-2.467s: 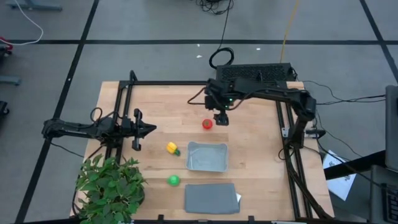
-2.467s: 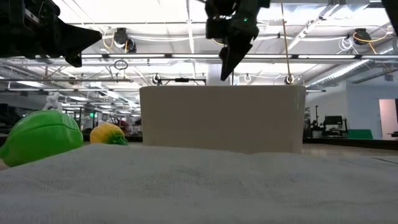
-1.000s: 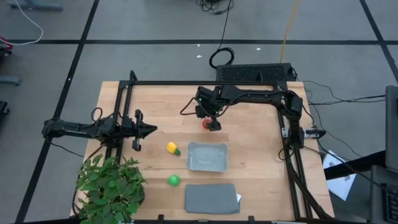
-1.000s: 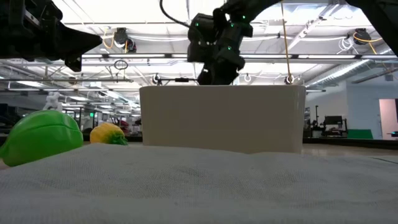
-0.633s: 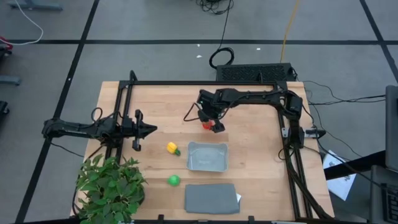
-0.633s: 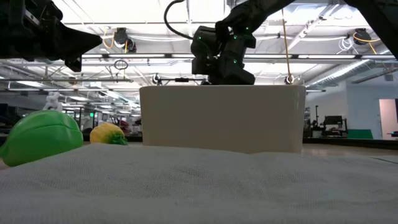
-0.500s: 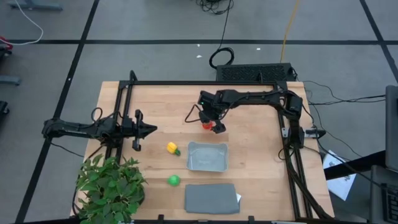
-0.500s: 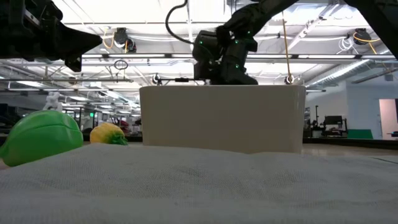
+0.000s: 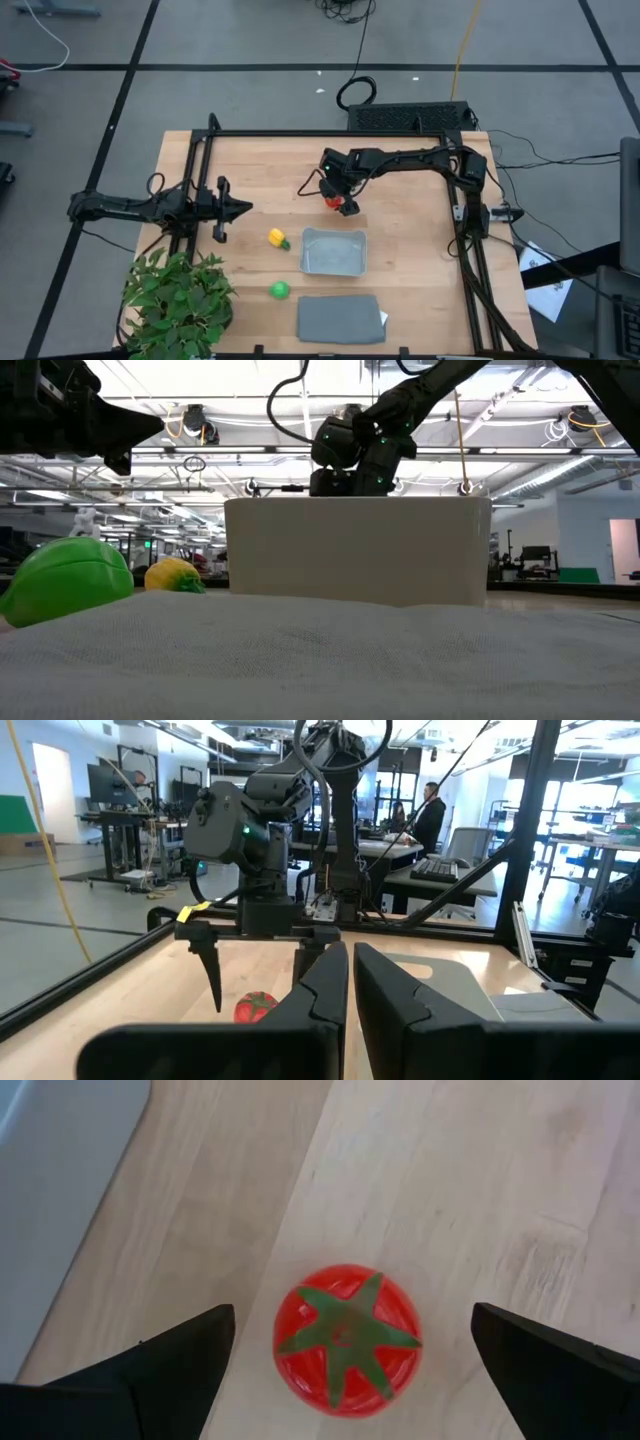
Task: Pick and placing Produce into tupperware
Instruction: Put the red tomato into the gray bin
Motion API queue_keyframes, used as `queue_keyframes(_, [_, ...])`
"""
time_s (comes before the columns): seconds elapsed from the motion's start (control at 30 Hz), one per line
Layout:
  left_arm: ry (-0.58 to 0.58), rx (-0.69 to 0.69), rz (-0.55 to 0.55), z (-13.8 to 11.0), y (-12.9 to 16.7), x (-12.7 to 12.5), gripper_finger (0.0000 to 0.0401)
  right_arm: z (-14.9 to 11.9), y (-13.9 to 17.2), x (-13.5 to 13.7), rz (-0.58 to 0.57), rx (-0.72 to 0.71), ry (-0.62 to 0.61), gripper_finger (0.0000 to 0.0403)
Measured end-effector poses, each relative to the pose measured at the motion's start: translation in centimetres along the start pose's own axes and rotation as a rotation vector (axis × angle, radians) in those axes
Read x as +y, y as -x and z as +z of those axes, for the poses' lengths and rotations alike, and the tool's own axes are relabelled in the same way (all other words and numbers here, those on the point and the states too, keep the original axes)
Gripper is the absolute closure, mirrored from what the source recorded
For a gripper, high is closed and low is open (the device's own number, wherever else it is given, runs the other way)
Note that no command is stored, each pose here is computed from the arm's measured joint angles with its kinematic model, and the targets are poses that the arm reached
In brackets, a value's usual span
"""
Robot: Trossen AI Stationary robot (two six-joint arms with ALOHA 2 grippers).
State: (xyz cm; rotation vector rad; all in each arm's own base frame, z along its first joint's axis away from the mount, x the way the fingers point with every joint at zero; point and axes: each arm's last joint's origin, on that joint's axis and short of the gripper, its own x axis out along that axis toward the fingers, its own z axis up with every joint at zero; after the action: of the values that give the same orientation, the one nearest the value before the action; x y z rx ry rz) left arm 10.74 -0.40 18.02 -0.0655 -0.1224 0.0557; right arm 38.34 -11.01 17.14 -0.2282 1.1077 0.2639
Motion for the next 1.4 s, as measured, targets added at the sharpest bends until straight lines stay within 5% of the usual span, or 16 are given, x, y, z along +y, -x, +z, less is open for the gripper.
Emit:
queue_keyframes(0.87, [0.000, -0.001, 0.000, 0.0, 0.0, 0.0, 0.0375, -2.0, -2.2, 0.8, -0.014, -0.020, -0.024, 0.0007])
queue_keyframes(1.4, [0.000, -0.001, 0.000, 0.0, 0.0, 0.0, 0.0375, -2.0, -2.2, 0.9, -0.011, -0.017, -0.023, 0.0116])
